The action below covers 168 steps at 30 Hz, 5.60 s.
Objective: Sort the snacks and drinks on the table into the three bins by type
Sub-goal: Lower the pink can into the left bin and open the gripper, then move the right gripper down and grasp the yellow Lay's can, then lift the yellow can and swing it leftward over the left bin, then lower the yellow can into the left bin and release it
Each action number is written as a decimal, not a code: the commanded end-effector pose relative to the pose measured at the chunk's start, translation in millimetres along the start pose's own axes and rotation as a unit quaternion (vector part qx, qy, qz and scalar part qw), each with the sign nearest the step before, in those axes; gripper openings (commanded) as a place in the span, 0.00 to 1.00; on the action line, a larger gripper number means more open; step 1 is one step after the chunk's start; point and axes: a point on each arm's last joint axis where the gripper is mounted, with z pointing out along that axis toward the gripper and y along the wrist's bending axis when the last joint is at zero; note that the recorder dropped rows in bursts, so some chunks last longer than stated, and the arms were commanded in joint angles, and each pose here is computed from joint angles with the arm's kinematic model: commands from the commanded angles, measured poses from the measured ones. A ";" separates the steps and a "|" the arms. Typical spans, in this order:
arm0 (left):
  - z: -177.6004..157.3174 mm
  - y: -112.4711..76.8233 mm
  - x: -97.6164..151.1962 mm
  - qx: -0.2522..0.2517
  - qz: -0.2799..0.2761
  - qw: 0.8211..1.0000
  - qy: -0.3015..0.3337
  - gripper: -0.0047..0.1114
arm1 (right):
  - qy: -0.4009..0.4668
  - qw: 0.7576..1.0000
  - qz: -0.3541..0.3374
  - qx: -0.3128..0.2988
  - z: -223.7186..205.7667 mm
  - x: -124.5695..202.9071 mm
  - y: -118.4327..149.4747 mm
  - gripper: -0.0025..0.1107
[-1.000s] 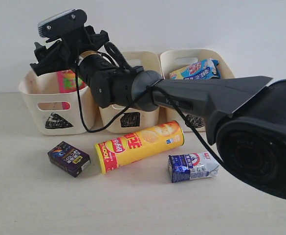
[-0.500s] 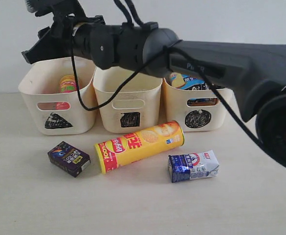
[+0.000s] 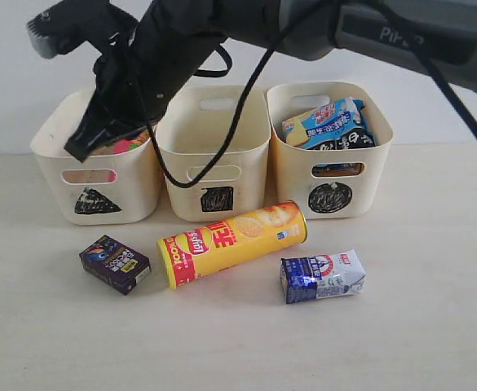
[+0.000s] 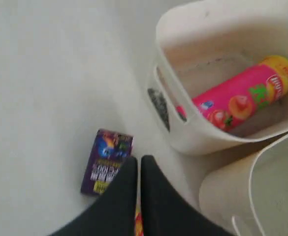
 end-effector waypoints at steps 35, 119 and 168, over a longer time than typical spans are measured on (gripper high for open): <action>-0.6 0.1 -1.8 0.000 -0.005 1.000 -0.007 0.08 | 0.241 0.897 -0.343 -0.142 55.8 84.6 -11.8 0.83; -0.6 0.1 -1.8 0.000 -0.005 1.000 -0.007 0.08 | 0.104 0.981 -0.163 0.005 -10.7 7.6 15.2 0.02; -0.6 0.1 -1.8 0.000 -0.005 1.000 -0.007 0.08 | -0.483 0.830 0.075 0.267 81.1 -18.9 -24.9 0.02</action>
